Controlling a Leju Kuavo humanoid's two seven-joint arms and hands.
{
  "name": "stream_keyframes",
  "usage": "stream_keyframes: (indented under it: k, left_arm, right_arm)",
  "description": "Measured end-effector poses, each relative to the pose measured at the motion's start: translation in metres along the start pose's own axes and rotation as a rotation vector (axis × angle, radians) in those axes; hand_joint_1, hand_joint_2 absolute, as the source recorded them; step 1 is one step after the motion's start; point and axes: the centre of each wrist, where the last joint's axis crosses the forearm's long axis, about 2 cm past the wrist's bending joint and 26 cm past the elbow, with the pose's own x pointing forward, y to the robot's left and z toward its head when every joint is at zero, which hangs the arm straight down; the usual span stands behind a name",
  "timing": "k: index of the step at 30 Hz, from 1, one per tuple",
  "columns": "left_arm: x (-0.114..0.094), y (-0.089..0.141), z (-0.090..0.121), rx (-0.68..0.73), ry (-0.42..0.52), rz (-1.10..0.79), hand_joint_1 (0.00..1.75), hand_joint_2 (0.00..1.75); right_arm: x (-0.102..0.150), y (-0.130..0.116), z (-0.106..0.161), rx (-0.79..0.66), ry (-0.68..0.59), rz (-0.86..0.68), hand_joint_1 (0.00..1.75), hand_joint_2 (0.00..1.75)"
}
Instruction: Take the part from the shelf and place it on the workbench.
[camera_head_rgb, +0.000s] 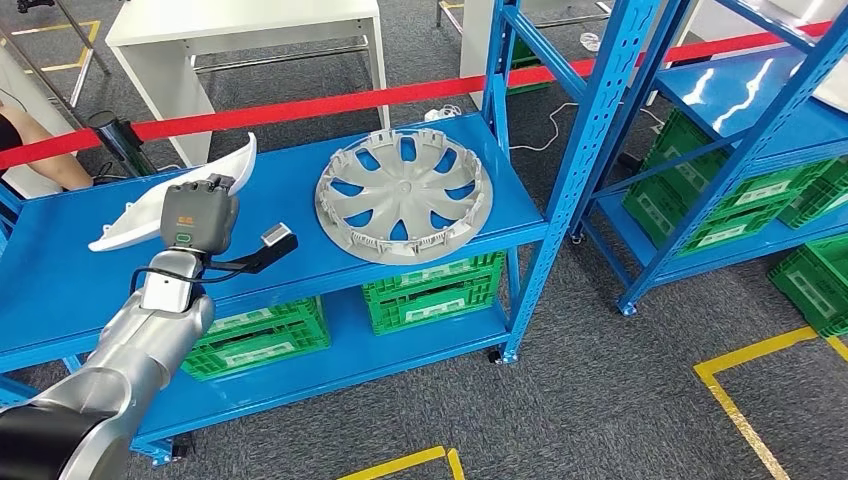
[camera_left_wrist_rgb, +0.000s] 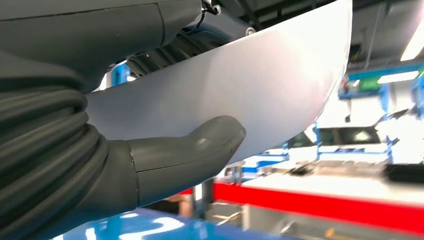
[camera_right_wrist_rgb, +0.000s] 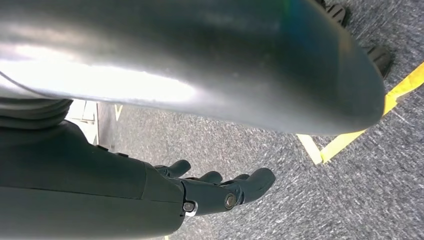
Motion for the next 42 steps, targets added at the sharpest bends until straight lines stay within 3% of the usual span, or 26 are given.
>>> stream_keyframes:
  k: [5, 9, 12, 18, 24, 29, 32, 42]
  left_arm:
    - [0.015, 0.024, -0.019, 0.124, -0.091, 0.097, 1.75, 1.75]
    - [0.028, 0.046, -0.033, 0.265, -0.195, 0.317, 1.75, 1.75]
    - [0.04, 0.052, -0.038, 0.311, -0.241, 0.577, 1.75, 1.75]
    - [0.069, 0.064, -0.034, 0.266, -0.348, 1.424, 1.75, 1.75]
    - [0.109, 0.094, -0.028, 0.223, -0.622, 1.766, 1.75, 1.75]
    - [0.137, 0.11, -0.024, 0.105, -0.859, 1.97, 1.75, 1.75]
    - [0.148, 0.113, -0.018, 0.043, -0.956, 2.042, 1.75, 1.75]
    - [0.177, 0.121, -0.007, -0.025, -1.058, 2.071, 1.75, 1.75]
  right_arm:
    - [-0.002, 0.0, 0.0, 0.0, 0.003, 0.006, 0.0, 0.0]
    - [-0.003, -0.001, -0.001, 0.006, 0.004, 0.01, 0.0, 0.0]
    - [-0.003, 0.0, -0.001, 0.011, 0.005, 0.012, 0.0, 0.0]
    - [-0.006, -0.001, -0.002, 0.032, 0.014, -0.009, 0.0, 0.0]
    - [-0.011, -0.003, -0.003, 0.031, 0.035, -0.069, 0.0, 0.0]
    - [-0.016, 0.0, -0.003, 0.02, 0.042, -0.054, 0.0, 0.0]
    - [-0.017, 0.001, -0.003, 0.019, 0.042, -0.039, 0.0, 0.0]
    - [-0.016, 0.003, -0.002, 0.042, 0.04, -0.044, 0.0, 0.0]
